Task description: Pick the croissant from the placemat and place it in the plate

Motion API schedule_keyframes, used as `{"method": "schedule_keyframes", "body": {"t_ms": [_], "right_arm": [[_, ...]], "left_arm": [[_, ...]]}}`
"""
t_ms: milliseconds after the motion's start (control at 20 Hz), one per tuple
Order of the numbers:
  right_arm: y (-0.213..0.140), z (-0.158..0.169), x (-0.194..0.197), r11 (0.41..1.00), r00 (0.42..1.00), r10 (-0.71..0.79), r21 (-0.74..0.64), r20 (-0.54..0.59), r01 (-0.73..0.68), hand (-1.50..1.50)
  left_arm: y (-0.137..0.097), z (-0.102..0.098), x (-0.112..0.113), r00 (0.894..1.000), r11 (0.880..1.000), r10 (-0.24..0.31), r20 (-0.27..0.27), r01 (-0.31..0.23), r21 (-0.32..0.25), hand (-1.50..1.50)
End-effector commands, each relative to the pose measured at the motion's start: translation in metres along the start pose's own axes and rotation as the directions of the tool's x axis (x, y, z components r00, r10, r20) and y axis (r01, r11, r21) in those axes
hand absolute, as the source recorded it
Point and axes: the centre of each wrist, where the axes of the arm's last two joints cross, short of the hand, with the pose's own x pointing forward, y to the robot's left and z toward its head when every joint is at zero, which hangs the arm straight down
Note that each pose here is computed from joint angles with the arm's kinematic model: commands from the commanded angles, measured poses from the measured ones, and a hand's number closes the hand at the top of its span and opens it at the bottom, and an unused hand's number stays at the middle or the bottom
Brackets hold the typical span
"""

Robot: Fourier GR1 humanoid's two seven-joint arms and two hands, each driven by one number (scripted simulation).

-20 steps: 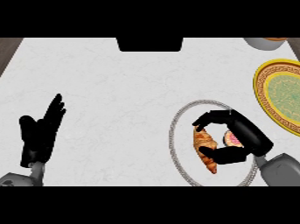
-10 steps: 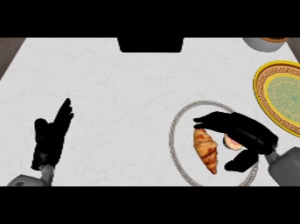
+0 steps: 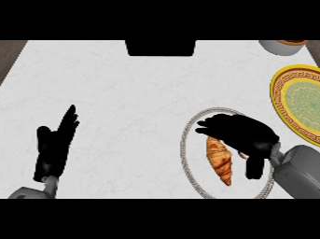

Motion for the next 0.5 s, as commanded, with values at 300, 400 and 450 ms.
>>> {"method": "schedule_keyframes", "body": {"t_ms": [300, 400, 450], "right_arm": [[0.006, -0.029, 0.023, 0.971, 0.988, 0.092, 0.230, -0.126, -0.061, -1.50], [0.006, -0.042, 0.026, 0.975, 0.987, 0.088, 0.214, -0.137, -0.057, -1.50], [0.008, -0.031, 0.014, 0.968, 0.986, 0.095, 0.243, -0.140, -0.059, -1.50]], "left_arm": [[0.000, -0.011, 0.009, 1.000, 1.000, 0.000, -0.015, 0.000, 0.002, 0.00], [0.000, -0.012, 0.009, 1.000, 1.000, -0.001, 0.004, 0.001, 0.007, 0.00], [0.005, -0.008, -0.001, 1.000, 1.000, 0.012, 0.011, -0.012, -0.004, 0.00]]}}
